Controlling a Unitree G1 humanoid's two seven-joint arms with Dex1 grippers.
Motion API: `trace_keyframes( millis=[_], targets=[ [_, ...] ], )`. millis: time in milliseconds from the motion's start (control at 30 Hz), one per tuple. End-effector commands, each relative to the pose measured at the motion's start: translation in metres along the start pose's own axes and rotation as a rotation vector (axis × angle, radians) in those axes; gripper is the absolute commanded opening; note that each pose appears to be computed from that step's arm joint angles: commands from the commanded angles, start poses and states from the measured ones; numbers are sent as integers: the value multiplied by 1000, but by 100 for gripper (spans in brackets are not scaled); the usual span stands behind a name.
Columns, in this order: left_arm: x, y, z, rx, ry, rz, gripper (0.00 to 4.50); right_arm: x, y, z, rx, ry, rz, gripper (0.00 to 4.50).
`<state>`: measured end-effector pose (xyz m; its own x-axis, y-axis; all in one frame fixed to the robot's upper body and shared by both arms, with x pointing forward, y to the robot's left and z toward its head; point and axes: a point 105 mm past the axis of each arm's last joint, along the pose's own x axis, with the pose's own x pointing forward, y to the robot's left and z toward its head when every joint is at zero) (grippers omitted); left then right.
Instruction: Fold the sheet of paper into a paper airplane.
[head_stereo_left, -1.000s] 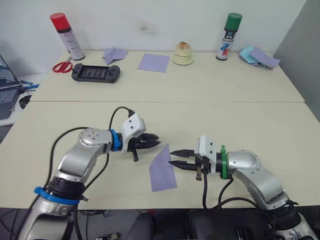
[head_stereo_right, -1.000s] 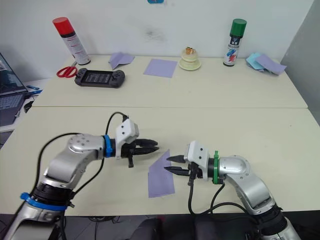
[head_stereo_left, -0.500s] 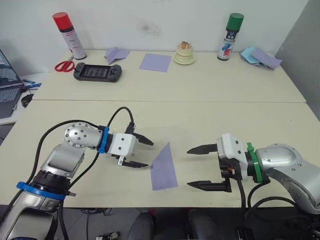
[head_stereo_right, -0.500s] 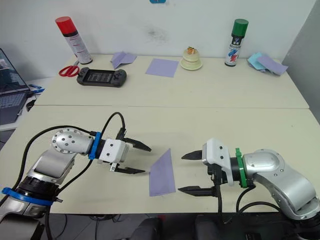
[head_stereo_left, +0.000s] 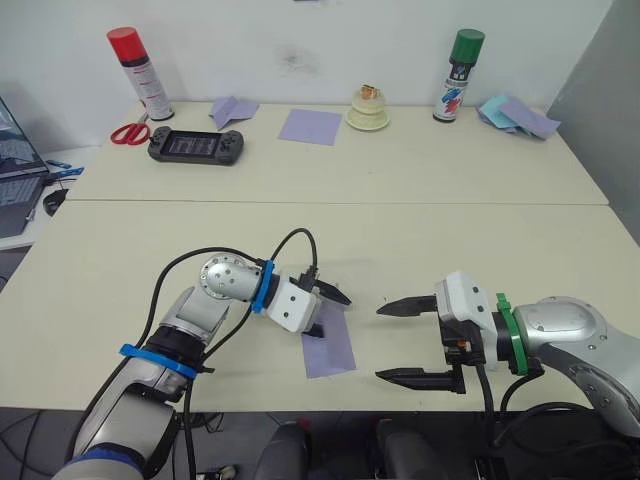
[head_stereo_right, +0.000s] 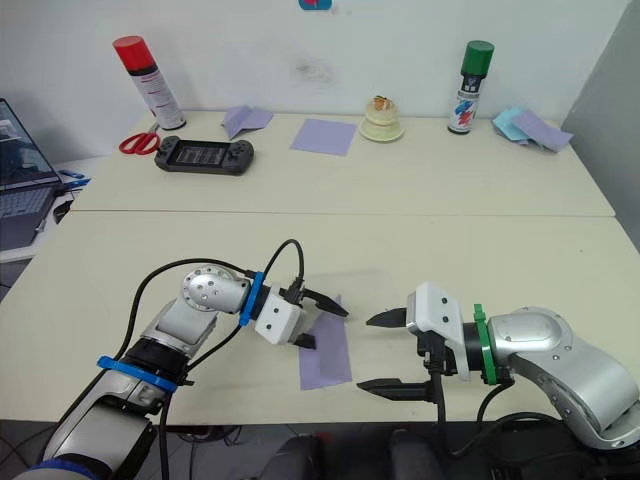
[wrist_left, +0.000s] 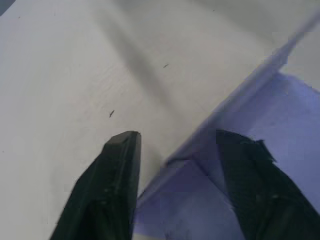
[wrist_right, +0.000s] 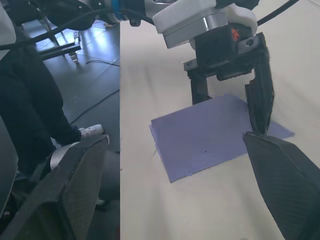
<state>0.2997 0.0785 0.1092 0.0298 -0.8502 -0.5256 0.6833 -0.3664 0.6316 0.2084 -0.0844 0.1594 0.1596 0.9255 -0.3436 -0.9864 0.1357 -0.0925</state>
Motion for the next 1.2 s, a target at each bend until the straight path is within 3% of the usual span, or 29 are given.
trace_keyframes(
  millis=[33,200,400,633,800,1000,1100,1200],
  targets=[
    [6,21,1,69,85,71,152,-3,2,9,-54,-26,-32,450],
    [20,43,0,16,177,168,2,-4,-5,5,-68,-23,-96,450],
    [32,44,1,-133,184,162,2,-5,-20,0,-103,-14,-192,450],
    [16,50,4,-238,154,192,201,-1,-37,-7,-135,-2,-301,450],
    [-9,51,1,-332,136,234,201,6,-55,-16,-132,14,-365,450],
    [-43,32,5,-447,56,245,201,16,-79,-39,-116,70,-409,450],
    [-60,19,23,-512,-14,214,203,20,-86,-43,-129,72,-390,385],
    [-74,11,36,-517,-23,217,203,22,-87,-43,-159,78,-341,273]
  ],
)
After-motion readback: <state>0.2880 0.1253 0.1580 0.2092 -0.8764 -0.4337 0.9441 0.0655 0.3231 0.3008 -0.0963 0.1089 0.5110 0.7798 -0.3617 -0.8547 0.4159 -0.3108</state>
